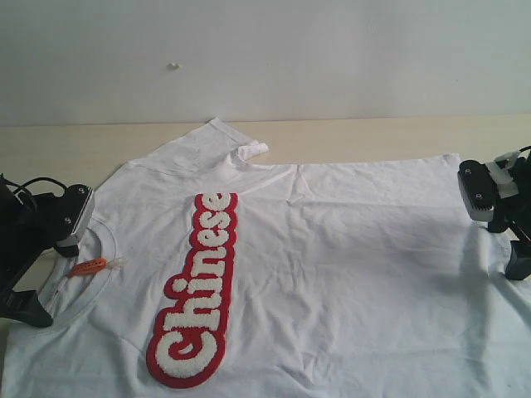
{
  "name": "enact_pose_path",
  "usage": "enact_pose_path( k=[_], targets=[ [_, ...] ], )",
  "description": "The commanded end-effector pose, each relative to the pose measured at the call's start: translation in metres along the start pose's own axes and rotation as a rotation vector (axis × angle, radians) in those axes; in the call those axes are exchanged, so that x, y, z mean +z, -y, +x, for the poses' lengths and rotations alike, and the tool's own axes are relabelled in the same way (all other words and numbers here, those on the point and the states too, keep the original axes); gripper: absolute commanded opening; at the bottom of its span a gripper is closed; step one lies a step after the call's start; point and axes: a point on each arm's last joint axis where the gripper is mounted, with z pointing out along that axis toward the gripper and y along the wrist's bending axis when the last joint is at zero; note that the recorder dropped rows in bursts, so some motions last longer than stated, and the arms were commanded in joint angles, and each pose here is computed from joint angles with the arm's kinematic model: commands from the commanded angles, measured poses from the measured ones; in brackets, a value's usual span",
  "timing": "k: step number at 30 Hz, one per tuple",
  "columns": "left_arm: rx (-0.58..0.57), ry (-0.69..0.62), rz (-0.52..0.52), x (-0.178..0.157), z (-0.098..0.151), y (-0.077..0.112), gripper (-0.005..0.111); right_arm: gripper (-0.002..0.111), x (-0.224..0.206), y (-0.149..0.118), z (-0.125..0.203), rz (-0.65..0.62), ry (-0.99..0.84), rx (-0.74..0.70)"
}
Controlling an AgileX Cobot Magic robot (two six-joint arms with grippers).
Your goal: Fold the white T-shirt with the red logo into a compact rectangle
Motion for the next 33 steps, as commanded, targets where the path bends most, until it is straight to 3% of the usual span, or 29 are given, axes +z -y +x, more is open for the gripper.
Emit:
enact_pose_path(
  k=[1, 33],
  targets=[
    [-0.02, 0.0, -0.017, 0.0079, 0.0017, -0.0021, 0.105, 0.079, 0.0043, 0.0046, -0.0012, 0.033, 0.021, 0.021],
    [-0.017, 0.002, 0.008, 0.0079, 0.0015, 0.0001, 0.105, 0.078, 0.005, 0.0046, -0.0011, 0.031, 0.019, 0.019]
  ],
)
